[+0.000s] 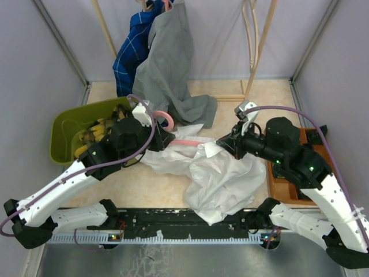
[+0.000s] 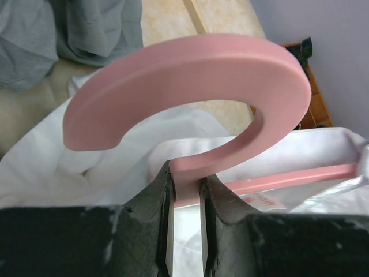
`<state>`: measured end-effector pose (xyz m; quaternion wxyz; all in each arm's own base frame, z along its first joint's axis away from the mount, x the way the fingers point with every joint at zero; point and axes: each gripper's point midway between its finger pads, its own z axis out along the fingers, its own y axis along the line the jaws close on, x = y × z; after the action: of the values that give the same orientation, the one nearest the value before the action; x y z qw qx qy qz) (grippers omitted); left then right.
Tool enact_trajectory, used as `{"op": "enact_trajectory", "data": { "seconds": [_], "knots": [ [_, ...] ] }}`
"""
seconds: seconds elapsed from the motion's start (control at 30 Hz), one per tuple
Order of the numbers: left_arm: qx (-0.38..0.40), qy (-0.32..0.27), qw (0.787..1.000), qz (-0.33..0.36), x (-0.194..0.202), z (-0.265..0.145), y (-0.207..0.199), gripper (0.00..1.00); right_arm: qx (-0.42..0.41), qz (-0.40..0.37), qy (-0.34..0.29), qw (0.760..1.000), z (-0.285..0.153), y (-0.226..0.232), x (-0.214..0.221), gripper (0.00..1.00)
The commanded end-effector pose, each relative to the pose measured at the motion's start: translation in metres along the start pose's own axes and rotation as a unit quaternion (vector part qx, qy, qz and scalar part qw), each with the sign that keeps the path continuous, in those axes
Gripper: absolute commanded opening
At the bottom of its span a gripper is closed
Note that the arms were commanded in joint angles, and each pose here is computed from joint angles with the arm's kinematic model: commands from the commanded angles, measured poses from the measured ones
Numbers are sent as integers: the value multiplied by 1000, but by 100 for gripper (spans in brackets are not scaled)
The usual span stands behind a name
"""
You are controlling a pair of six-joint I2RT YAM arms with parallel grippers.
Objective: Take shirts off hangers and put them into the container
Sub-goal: Remove the shirt from the hanger.
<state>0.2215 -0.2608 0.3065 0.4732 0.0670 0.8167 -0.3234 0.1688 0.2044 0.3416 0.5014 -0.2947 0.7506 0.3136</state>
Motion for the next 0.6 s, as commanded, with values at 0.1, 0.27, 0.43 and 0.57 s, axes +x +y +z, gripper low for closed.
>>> {"op": "enact_trajectory", "data": {
  "seconds": [0.1, 0.27, 0.43, 0.57],
  "knots": [
    [-77, -93, 992, -25, -39, -17, 30, 0, 26, -51, -51, 997, -59, 0, -22, 0],
    [-79, -85, 993, -35, -36, -14, 29, 0, -13, -77, -62, 995, -79, 16, -27, 0],
    [-85, -99, 990, -53, -42, -19, 31, 0, -3, -94, -73, 993, -97, 15, -25, 0],
    [-77, -116, 988, -69, -50, -26, 28, 0, 0, -107, -105, 989, -113, 16, -32, 0]
  ]
}}
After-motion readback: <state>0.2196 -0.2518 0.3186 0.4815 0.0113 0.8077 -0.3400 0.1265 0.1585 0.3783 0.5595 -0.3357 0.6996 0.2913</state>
